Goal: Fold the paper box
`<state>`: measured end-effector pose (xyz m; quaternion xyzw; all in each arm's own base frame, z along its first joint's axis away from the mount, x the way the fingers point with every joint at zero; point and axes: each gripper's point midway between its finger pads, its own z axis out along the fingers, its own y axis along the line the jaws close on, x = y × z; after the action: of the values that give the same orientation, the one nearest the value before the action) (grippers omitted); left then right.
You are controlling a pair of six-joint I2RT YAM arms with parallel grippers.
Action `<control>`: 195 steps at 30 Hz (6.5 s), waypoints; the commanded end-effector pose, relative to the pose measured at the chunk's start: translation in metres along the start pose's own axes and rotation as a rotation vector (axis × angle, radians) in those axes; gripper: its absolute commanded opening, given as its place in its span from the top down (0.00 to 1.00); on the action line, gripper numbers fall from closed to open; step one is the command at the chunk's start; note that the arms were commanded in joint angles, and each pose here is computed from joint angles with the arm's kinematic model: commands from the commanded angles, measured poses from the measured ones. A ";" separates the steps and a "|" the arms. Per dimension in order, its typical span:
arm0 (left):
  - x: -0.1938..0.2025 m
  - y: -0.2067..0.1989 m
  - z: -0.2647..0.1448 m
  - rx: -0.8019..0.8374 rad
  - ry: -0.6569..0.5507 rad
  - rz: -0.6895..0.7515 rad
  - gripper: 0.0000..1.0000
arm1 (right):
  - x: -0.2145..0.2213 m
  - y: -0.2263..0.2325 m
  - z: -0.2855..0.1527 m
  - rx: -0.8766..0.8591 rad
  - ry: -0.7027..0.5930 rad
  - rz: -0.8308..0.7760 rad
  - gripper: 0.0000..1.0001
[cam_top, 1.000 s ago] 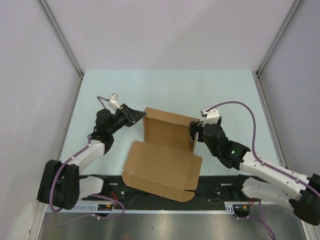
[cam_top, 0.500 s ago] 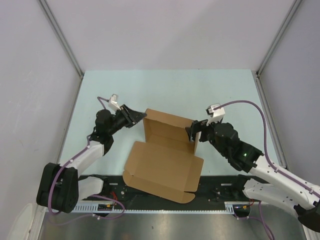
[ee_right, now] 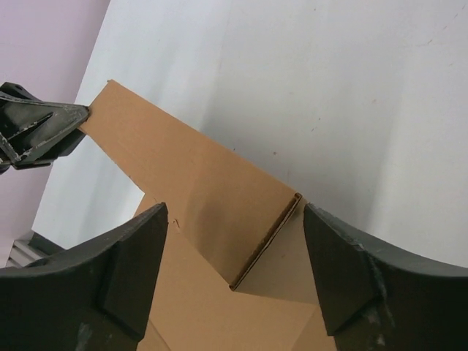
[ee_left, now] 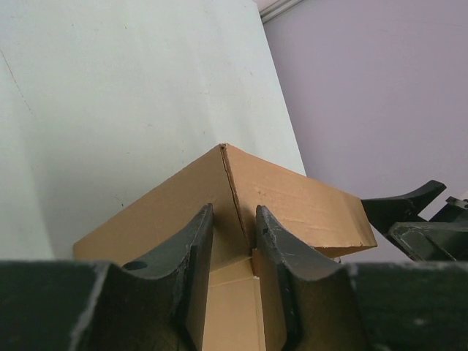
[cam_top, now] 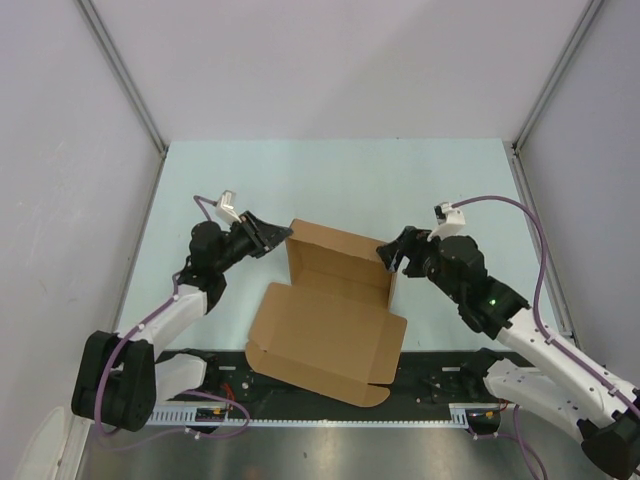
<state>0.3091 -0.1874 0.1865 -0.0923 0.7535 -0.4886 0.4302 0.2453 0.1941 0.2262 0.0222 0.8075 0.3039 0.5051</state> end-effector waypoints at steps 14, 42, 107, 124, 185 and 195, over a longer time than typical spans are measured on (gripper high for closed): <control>0.012 0.006 -0.005 -0.011 0.038 0.022 0.66 | -0.005 -0.018 -0.014 0.102 -0.020 -0.043 0.21; -0.074 -0.041 -0.021 -0.053 -0.131 0.142 0.26 | 0.007 0.117 0.021 0.167 -0.014 -1.121 0.05; -0.164 -0.055 -0.096 -0.271 -0.517 0.042 0.23 | 0.010 -0.091 0.062 0.452 0.039 0.691 1.00; -0.144 -0.046 -0.108 -0.367 -0.464 0.155 0.22 | -0.016 -0.063 0.008 0.497 0.009 0.095 0.09; 0.109 0.089 -0.039 -0.752 0.190 0.250 0.44 | 0.152 -0.115 0.060 0.604 0.229 -0.260 0.53; 0.106 0.105 -0.017 -0.835 0.236 0.361 0.97 | 0.141 -0.100 0.049 0.553 0.217 -0.242 0.32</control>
<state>0.2486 -0.1823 0.0390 -0.0888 0.9379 -0.0886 0.3235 0.2386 0.1903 0.0252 0.0063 0.9152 0.0007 0.4029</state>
